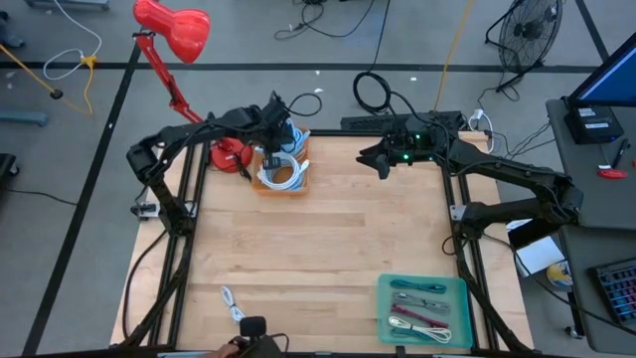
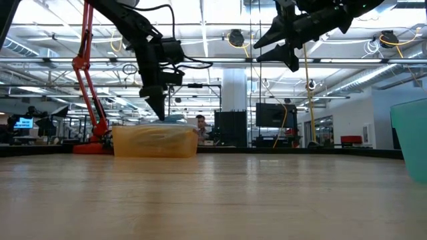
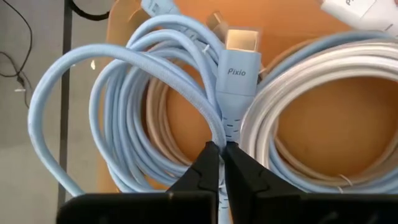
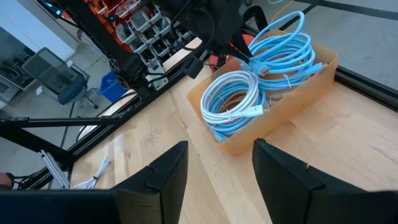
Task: Pick & Place USB Port
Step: Put the light blue wire cable into the orange bin
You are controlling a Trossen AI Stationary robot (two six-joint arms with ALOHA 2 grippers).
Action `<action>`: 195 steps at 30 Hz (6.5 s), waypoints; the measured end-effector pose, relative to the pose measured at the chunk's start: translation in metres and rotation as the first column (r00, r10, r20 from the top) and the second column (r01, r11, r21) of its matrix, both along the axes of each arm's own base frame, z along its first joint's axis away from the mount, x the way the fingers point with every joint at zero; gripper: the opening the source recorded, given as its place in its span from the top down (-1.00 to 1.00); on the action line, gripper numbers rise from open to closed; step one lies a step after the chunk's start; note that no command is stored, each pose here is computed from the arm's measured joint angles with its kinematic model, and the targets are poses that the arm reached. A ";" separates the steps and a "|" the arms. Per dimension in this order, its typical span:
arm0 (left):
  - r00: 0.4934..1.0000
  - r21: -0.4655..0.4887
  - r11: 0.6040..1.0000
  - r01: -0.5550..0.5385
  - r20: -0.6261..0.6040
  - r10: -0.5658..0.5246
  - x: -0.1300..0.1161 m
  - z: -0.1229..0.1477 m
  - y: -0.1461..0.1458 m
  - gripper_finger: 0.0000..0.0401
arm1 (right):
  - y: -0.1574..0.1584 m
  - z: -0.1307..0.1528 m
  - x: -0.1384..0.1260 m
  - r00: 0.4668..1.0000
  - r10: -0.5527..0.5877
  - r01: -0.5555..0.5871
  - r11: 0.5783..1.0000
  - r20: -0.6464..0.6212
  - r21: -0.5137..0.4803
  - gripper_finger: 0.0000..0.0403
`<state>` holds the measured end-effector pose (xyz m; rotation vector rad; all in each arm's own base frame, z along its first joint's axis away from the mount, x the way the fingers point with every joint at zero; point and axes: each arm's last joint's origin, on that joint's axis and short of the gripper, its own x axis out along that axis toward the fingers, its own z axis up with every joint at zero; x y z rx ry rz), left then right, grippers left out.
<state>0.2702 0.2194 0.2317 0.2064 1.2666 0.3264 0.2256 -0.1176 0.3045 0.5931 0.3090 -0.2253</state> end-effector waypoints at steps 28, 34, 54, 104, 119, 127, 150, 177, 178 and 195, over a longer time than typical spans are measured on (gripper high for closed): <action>0.998 -0.091 0.996 -0.004 -0.064 -0.002 0.016 -0.033 0.003 0.97 | 0.000 0.001 0.000 1.000 0.003 -0.003 1.000 0.012 -0.006 0.16; 0.996 -0.125 0.992 -0.013 -0.086 0.002 0.016 -0.025 0.001 0.94 | -0.001 0.002 0.000 1.000 0.000 0.000 1.000 0.020 -0.012 0.16; 0.997 -0.097 0.993 -0.060 -0.050 0.055 0.023 0.000 0.006 0.54 | -0.001 0.001 0.000 1.000 0.003 -0.002 1.000 0.012 -0.013 0.16; 0.958 -0.035 0.992 -0.124 0.256 0.128 0.002 0.023 0.095 -0.07 | -0.002 -0.002 -0.001 0.997 -0.070 0.069 0.997 -0.033 -0.028 0.16; 0.973 -0.103 0.986 -0.133 0.175 0.149 0.017 -0.012 0.095 0.10 | -0.001 -0.007 -0.003 0.994 -0.060 0.059 0.998 -0.086 -0.018 0.16; 0.984 -0.115 0.980 -0.161 0.053 0.167 0.015 -0.016 0.084 0.91 | -0.001 -0.007 -0.003 0.994 -0.060 0.058 0.998 -0.086 -0.018 0.16; 0.991 -0.142 0.981 -0.133 0.008 0.136 0.032 -0.018 0.059 0.94 | -0.001 -0.007 -0.003 0.994 -0.068 0.067 0.998 -0.086 -0.018 0.16; 0.989 -0.287 0.948 -0.138 0.019 0.149 0.029 -0.017 0.038 0.95 | -0.003 -0.007 -0.004 0.989 -0.115 0.112 0.993 -0.096 -0.038 0.16; 0.988 -0.298 0.943 -0.146 0.011 0.156 0.028 -0.017 0.036 0.95 | -0.003 -0.007 -0.004 0.989 -0.117 0.113 0.993 -0.095 -0.039 0.16; 0.991 -0.347 0.928 -0.134 -0.022 0.134 0.033 -0.019 0.024 0.95 | -0.009 -0.008 -0.006 0.984 -0.150 0.150 0.989 -0.093 -0.002 0.16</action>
